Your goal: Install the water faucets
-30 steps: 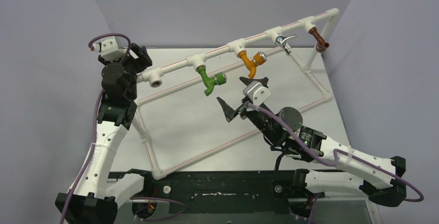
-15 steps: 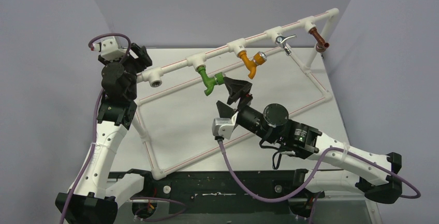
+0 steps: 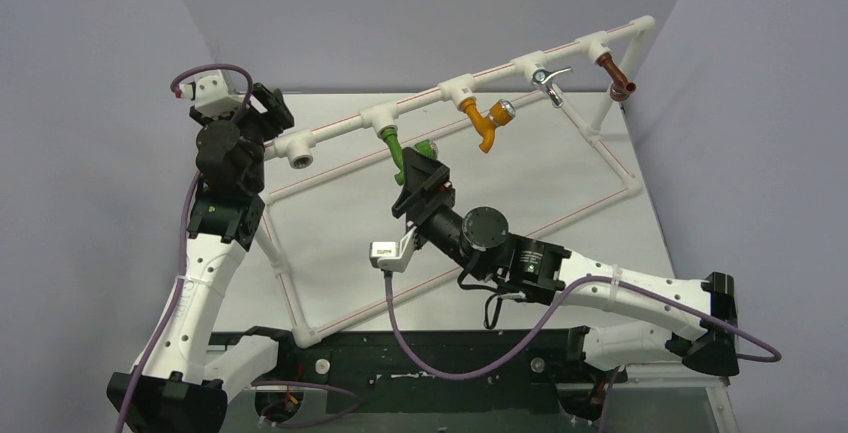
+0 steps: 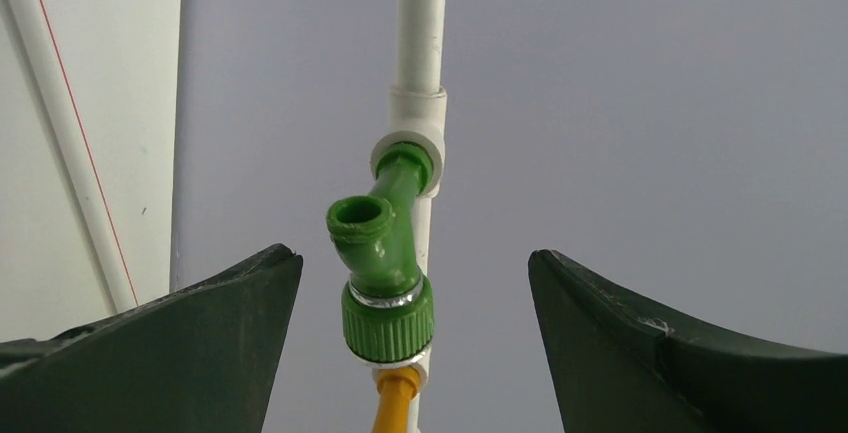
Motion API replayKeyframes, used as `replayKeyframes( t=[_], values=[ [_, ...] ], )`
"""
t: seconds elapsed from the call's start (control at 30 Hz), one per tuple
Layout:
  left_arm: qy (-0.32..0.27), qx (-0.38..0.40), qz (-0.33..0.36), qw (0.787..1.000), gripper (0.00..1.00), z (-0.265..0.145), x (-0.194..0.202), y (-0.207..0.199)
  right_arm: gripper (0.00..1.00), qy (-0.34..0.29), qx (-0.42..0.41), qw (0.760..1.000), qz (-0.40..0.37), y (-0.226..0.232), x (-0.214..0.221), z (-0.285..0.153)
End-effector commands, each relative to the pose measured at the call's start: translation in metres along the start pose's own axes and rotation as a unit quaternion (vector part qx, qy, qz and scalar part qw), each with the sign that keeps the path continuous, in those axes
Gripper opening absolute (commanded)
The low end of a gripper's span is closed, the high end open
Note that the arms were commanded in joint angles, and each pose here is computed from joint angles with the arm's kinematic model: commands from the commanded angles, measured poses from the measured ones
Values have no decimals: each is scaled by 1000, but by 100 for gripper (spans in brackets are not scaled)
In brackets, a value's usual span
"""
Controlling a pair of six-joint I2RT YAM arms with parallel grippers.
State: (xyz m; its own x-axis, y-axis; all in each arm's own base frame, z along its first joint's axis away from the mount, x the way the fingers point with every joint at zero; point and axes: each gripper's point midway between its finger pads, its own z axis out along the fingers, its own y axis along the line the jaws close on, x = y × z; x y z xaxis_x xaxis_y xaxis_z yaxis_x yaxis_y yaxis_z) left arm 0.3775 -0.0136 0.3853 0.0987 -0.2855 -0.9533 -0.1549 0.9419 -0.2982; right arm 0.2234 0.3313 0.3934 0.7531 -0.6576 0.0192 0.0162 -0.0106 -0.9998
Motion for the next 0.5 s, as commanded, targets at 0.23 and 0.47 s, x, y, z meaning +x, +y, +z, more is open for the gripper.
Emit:
replayKeyframes(
  t=[0.23, 0.47],
  values=[
    [192, -39, 74, 978, 70, -16, 118, 37, 77, 55, 33, 998, -16, -13, 16, 21],
    [191, -39, 74, 978, 69, -16, 118, 37, 61, 70, 34, 997, -10, -11, 22, 26]
  ],
)
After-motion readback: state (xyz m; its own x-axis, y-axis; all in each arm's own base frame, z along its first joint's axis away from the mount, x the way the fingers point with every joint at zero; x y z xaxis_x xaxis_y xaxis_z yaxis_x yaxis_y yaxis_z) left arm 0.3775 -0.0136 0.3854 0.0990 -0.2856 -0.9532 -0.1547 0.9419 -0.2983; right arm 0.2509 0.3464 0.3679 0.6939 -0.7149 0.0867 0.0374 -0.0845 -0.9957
